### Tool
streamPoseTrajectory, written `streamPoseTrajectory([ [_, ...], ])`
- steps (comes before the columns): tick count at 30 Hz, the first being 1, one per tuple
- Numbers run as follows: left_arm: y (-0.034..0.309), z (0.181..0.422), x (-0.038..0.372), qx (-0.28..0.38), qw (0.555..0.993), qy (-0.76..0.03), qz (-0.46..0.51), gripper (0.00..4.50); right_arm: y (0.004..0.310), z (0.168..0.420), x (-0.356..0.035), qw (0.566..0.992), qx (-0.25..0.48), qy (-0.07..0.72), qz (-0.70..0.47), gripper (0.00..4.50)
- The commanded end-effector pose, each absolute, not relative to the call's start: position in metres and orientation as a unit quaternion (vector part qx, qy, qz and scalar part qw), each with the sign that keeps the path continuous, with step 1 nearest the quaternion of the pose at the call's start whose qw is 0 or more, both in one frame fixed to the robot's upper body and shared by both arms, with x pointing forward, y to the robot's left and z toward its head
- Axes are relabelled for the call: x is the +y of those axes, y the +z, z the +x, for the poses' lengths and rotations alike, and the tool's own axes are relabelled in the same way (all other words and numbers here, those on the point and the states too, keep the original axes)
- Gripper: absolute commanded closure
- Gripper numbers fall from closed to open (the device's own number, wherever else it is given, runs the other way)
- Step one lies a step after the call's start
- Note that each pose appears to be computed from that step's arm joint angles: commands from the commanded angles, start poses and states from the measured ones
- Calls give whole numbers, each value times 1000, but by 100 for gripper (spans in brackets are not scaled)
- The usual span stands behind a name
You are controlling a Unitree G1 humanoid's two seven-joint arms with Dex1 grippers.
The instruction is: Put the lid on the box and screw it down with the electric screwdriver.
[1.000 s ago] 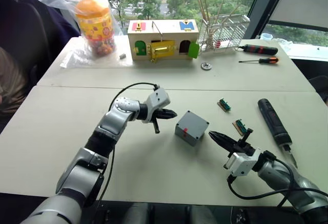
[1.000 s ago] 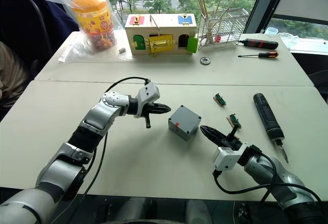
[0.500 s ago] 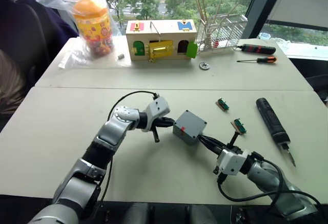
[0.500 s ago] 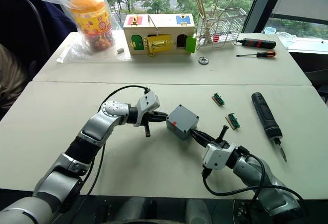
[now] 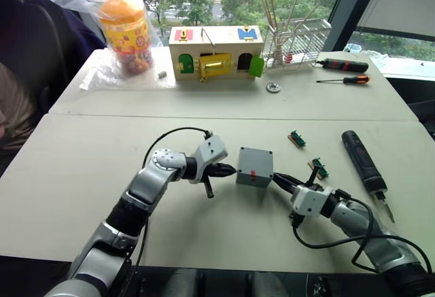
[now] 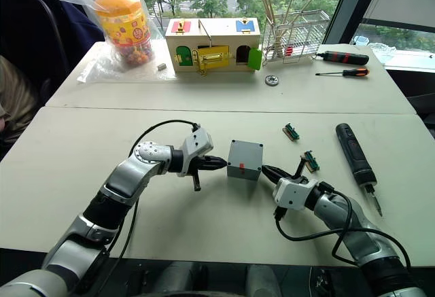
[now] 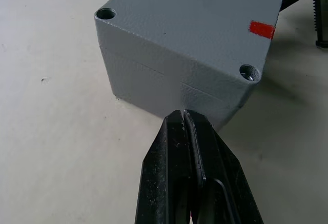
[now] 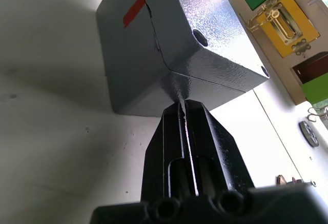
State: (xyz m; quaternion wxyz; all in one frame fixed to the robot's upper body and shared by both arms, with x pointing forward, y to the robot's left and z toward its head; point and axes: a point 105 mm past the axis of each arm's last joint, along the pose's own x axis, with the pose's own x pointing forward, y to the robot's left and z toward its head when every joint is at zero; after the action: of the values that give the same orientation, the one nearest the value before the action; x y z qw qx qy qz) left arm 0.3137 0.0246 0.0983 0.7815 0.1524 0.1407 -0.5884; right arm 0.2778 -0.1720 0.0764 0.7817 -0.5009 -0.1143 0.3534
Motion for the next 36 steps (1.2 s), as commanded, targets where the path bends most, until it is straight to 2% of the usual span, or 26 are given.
streamPoseTrajectory([
  [1, 113, 307, 12, 110, 771, -611, 146, 450, 90, 280, -168, 780, -146, 350, -498, 445],
  [5, 115, 315, 23, 113, 780, -596, 152, 450, 90, 279, -179, 776, -133, 342, -512, 445],
  [9, 129, 325, 43, 109, 795, -576, 153, 450, 98, 282, -208, 808, -102, 291, -503, 445],
  [12, 148, 328, 58, 100, 801, -572, 145, 450, 119, 281, -230, 864, -87, 224, -443, 445],
  [15, 179, 336, 66, 72, 812, -565, 127, 450, 144, 270, -240, 926, -83, 173, -327, 445],
  [18, 214, 324, 51, 45, 779, -618, 93, 450, 150, 255, -233, 958, -55, 168, -227, 445],
  [21, 222, 313, 36, 38, 752, -650, 98, 450, 150, 253, -243, 971, -26, 131, -198, 445],
  [23, 220, 303, 26, 45, 728, -676, 106, 450, 145, 252, -252, 978, 2, 113, -174, 392],
  [25, 213, 296, 20, 52, 707, -694, 130, 450, 138, 253, -258, 982, 27, 103, -156, 317],
  [29, 197, 291, 18, 56, 687, -701, 185, 450, 127, 256, -262, 986, 60, 104, -118, 103],
  [31, 194, 293, 20, 56, 688, -693, 209, 450, 123, 259, -266, 986, 73, 100, -110, 17],
  [32, 193, 293, 21, 59, 689, -689, 215, 450, 120, 260, -269, 986, 85, 96, -106, 4],
  [36, 195, 294, 23, 52, 697, -680, 221, 450, 115, 265, -276, 986, 103, 90, -92, 4],
])
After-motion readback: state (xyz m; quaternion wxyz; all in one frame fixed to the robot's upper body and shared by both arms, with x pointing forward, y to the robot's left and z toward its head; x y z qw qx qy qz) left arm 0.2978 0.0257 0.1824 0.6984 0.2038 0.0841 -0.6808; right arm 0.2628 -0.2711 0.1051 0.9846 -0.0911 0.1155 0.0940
